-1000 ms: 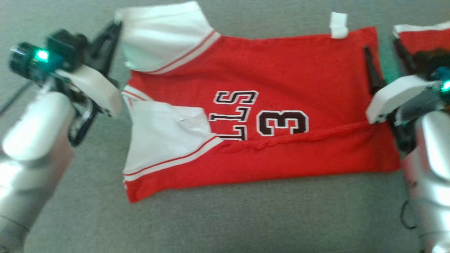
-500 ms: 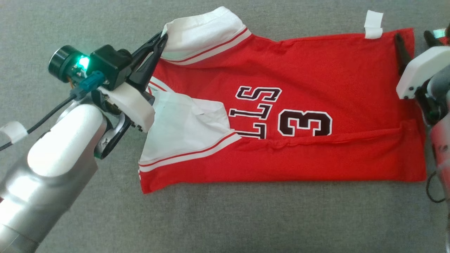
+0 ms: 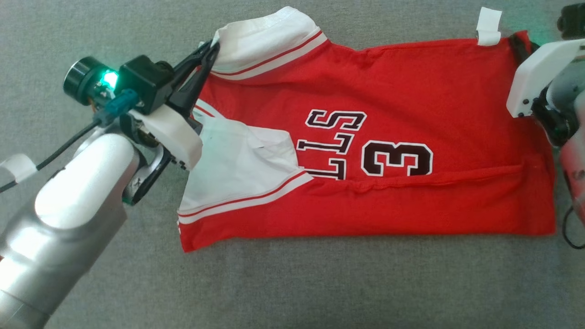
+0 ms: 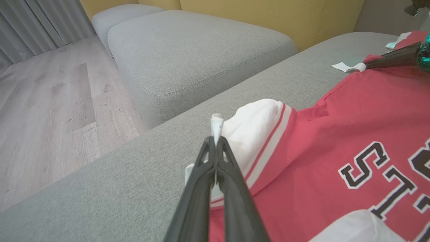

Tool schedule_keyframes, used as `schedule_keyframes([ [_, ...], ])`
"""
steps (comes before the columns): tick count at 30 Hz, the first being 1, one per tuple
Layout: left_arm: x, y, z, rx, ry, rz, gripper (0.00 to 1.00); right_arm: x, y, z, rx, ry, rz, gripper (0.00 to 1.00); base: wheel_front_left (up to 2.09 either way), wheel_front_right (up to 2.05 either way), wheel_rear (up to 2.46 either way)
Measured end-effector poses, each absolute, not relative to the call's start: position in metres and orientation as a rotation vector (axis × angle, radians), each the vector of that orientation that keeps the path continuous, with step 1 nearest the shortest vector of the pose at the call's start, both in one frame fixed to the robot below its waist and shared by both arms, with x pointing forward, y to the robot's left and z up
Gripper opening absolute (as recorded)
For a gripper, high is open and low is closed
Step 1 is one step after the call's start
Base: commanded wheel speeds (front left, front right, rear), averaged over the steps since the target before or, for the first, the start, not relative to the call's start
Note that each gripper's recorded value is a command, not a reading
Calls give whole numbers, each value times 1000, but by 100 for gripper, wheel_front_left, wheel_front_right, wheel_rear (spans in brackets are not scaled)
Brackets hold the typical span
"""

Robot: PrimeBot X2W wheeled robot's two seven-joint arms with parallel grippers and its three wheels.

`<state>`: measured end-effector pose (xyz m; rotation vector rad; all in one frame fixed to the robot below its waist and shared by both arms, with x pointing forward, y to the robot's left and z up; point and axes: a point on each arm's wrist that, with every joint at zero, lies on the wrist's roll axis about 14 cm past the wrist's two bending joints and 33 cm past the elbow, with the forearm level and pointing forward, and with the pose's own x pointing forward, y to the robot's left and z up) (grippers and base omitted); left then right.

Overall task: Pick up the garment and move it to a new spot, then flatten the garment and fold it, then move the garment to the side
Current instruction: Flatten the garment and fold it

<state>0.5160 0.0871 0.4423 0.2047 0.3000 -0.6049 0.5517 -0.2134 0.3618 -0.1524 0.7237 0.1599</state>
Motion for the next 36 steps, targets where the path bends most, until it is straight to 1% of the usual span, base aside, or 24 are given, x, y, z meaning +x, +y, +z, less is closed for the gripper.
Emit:
schedule_keyframes([
  [3,519,88,444,211,297,-599,0,552,-219,368,-138,701,153,0,0,0,0],
  [6,525,88,449,216,283,-589,0,556,-224,380,-116,646,145,0,0,0,0],
  [13,546,94,455,225,262,-554,0,583,-223,422,-40,488,141,0,0,0,0],
  [19,582,105,476,281,178,-501,0,599,-221,436,-10,416,143,0,0,0,0],
  [23,605,106,498,314,83,-468,0,609,-220,448,7,360,144,0,0,0,0],
  [28,618,109,515,326,7,-426,0,611,-219,452,11,345,146,0,0,0,0],
  [36,612,112,518,332,-15,-423,0,609,-218,458,30,333,151,0,0,0,0],
])
